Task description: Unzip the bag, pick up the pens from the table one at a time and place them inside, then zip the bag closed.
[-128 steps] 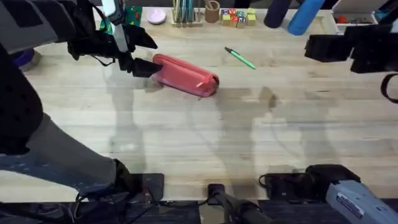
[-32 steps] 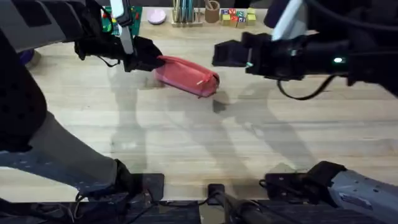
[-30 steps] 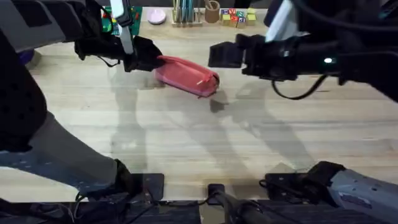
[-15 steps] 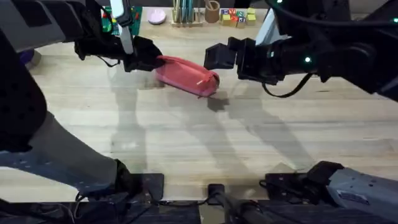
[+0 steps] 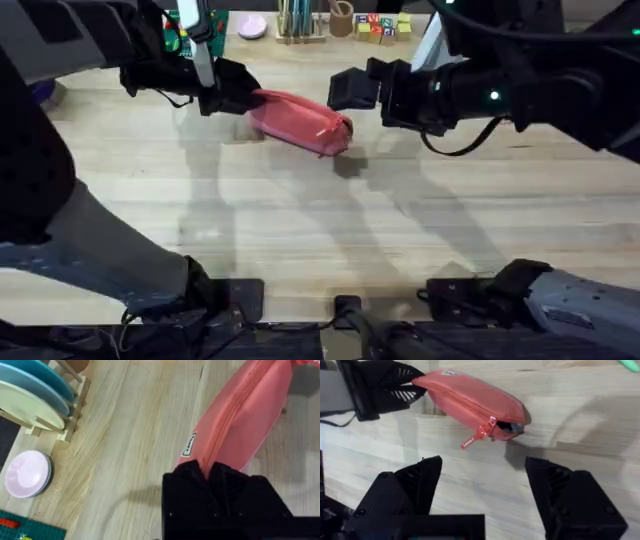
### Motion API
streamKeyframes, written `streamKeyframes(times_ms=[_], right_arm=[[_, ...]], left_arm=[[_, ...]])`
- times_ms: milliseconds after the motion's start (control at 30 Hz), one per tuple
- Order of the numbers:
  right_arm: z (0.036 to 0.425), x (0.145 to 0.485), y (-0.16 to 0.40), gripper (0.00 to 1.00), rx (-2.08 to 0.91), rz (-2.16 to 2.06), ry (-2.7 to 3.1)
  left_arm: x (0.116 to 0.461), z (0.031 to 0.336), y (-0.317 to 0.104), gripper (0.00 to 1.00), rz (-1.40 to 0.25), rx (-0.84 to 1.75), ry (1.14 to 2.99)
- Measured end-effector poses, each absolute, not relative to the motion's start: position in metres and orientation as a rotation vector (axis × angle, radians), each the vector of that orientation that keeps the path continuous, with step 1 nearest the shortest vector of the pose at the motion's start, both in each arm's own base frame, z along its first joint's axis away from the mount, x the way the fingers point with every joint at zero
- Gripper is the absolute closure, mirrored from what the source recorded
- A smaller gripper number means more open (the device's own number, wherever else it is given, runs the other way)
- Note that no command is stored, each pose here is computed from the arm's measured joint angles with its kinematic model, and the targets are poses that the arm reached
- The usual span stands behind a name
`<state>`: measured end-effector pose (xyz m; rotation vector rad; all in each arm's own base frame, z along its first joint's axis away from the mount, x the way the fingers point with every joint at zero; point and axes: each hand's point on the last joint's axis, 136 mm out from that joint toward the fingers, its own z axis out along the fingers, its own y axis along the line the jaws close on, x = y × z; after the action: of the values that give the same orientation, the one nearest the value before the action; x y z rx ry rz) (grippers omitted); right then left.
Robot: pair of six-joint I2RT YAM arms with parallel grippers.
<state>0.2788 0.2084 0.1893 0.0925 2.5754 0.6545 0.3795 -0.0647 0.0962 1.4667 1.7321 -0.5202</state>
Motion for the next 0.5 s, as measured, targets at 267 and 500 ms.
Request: streamKeyframes(times_ms=[267, 500], right_arm=[[0.186, 0.291, 0.218, 0.005, 0.121, 0.684, 2.552], [0.162, 0.299, 0.227, 0.006, 0.198, 0.674, 2.609]], left_arm=[[0.379, 0.096, -0.065, 0.958, -0.520, 1.467, 1.732], [0.379, 0.096, -0.065, 0.958, -0.520, 1.467, 1.732]])
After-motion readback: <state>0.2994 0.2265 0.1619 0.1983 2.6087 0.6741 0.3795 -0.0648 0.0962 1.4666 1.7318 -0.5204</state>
